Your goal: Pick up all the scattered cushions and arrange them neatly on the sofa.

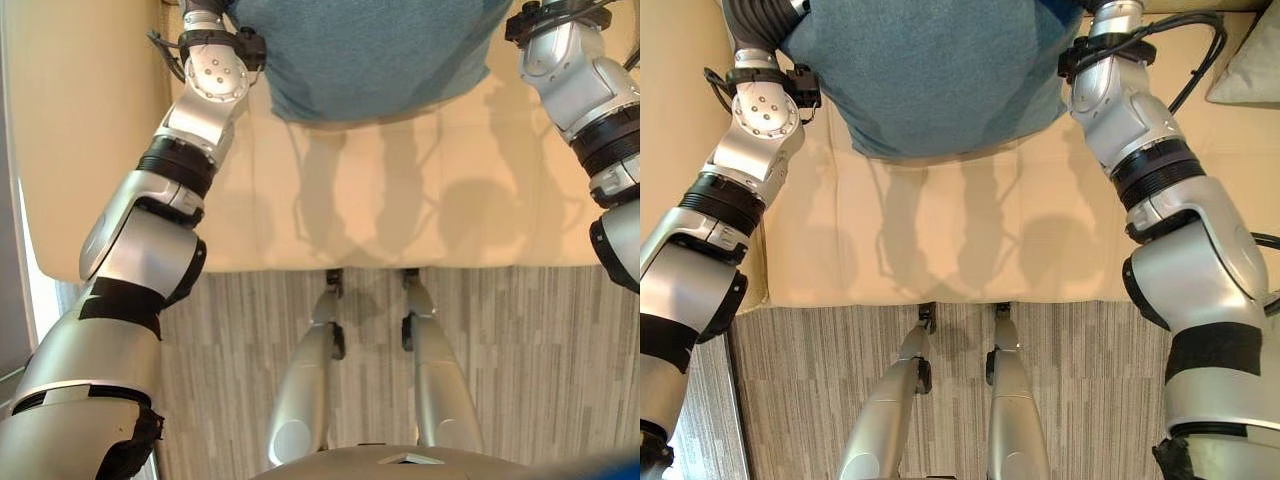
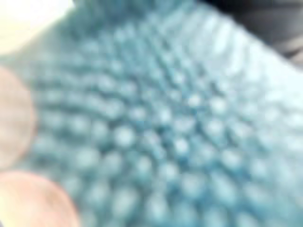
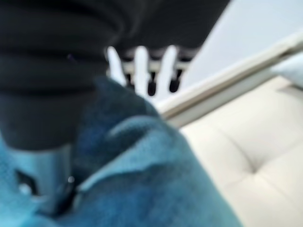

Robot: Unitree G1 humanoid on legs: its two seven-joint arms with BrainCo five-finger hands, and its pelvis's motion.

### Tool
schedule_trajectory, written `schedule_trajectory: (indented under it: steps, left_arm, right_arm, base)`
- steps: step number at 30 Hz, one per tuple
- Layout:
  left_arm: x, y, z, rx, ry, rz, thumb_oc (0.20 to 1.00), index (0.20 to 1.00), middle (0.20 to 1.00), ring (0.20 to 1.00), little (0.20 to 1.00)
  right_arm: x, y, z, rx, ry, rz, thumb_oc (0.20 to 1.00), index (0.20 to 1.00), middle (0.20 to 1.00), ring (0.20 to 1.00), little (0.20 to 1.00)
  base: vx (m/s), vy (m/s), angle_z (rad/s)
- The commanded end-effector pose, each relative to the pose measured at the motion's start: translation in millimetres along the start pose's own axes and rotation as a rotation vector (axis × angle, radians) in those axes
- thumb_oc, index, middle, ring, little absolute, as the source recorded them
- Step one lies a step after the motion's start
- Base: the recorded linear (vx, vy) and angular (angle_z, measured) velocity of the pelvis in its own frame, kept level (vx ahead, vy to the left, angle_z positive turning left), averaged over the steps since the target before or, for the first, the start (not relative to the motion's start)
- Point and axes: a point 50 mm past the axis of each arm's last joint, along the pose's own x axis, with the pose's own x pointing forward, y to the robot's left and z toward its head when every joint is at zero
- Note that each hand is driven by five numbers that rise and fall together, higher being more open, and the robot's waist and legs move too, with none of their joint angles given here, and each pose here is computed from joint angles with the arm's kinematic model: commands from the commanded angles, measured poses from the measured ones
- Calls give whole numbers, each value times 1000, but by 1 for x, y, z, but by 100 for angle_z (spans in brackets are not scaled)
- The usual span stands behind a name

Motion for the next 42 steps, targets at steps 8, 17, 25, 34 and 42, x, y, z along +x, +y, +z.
schedule_trajectory:
  steps: [8, 17, 25, 34, 42]
  left_arm:
    - [43, 70, 43, -6, -78, 180, 1000, 1000, 1000, 1000, 1000]
    - [47, 147, 40, 24, -71, 332, 1000, 1000, 1000, 1000, 1000]
    - [30, 155, 29, -46, -139, 309, 1000, 1000, 1000, 1000, 1000]
    - [-65, 116, -51, -71, -37, 48, 1000, 1000, 1000, 1000, 1000]
    - [-239, 88, -155, -25, 503, -204, 1000, 1000, 1000, 1000, 1000]
  right_arm:
    - [38, -54, -12, -63, 37, -71, 1000, 1000, 1000, 1000, 1000]
    - [45, -94, -37, -125, 75, -132, 1000, 1000, 1000, 1000, 1000]
    - [28, -104, -60, -110, 55, -134, 1000, 1000, 1000, 1000, 1000]
    - [-81, -84, -135, -113, 142, 44, 1000, 1000, 1000, 1000, 1000]
    - [-276, -36, -186, 1, 561, 411, 1000, 1000, 1000, 1000, 1000]
  base:
    - [0, 0, 0]
    - [-7, -7, 3]
    - [-4, -3, 2]
    - [27, -39, 11]
    - [100, -26, 9]
